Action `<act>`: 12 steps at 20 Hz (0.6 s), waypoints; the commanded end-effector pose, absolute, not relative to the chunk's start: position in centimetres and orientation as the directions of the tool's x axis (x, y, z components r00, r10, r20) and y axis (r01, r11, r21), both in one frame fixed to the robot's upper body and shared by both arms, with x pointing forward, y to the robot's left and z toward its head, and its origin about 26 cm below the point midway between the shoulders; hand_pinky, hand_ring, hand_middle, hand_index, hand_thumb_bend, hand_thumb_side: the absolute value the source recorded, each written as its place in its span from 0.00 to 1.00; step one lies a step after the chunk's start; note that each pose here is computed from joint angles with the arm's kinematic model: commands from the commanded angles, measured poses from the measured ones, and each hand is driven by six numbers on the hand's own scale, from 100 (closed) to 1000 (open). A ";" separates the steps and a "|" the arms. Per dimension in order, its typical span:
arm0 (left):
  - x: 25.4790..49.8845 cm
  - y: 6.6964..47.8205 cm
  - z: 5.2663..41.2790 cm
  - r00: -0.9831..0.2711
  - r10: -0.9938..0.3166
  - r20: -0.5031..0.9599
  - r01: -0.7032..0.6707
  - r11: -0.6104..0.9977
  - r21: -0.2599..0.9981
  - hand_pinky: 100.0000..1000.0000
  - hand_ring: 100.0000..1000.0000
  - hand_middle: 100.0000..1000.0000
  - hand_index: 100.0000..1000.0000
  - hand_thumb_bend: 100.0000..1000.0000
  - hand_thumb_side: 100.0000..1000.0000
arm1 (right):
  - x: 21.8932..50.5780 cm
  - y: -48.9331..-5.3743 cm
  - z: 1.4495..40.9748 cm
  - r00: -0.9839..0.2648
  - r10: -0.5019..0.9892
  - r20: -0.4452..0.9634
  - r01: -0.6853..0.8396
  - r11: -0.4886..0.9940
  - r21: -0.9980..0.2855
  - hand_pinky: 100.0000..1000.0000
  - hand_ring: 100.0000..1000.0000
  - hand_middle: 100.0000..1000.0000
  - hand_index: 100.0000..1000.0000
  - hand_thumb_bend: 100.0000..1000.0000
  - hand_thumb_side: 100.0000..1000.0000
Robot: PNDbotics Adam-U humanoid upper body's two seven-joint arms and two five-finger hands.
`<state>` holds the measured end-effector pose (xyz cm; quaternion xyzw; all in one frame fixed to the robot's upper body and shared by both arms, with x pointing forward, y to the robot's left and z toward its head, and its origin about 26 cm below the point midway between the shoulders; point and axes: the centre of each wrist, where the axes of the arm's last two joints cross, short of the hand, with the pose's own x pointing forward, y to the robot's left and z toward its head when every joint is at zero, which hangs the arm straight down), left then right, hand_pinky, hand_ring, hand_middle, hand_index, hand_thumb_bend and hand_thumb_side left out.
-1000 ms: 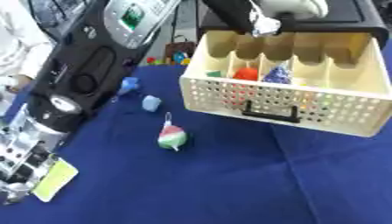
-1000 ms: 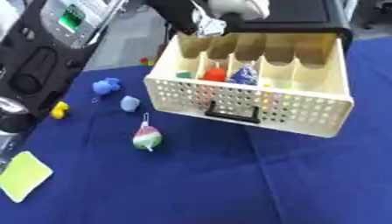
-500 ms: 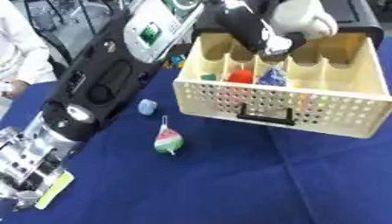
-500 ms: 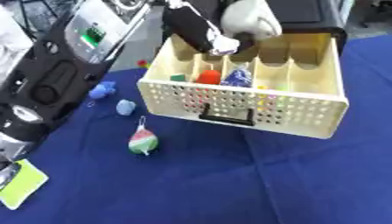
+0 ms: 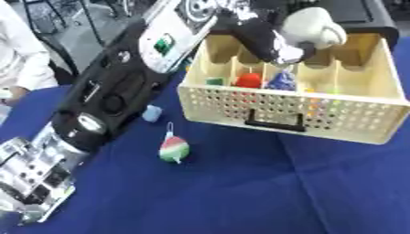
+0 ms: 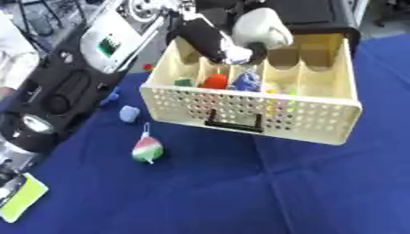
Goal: Pick up objects from table and place into drawer.
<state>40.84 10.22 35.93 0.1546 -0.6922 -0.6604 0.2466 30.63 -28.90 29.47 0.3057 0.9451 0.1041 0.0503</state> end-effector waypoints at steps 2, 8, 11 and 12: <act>41.2 10.3 36.4 -0.812 -0.567 0.137 0.079 0.126 0.989 0.38 0.61 0.49 0.68 0.00 0.30 | 30.4 -28.7 30.3 -0.815 0.577 -0.062 0.549 0.801 0.239 0.62 0.55 0.66 0.68 0.00 0.89; 41.5 9.9 36.0 -0.816 -0.555 0.160 0.094 0.146 0.985 0.38 0.62 0.50 0.69 0.00 0.34 | 30.4 -28.7 30.2 -0.815 0.576 -0.059 0.549 0.801 0.240 0.61 0.55 0.66 0.68 0.00 0.89; 41.4 9.6 36.0 -0.827 -0.535 0.174 0.110 0.149 0.983 0.39 0.62 0.50 0.70 0.00 0.37 | 30.5 -28.6 30.2 -0.816 0.576 -0.056 0.549 0.801 0.240 0.62 0.55 0.66 0.68 0.00 0.89; 41.4 9.6 36.0 -0.829 -0.530 0.179 0.117 0.149 0.982 0.39 0.63 0.50 0.71 0.00 0.38 | 30.5 -28.5 30.2 -0.815 0.576 -0.055 0.549 0.800 0.240 0.62 0.55 0.66 0.68 0.00 0.89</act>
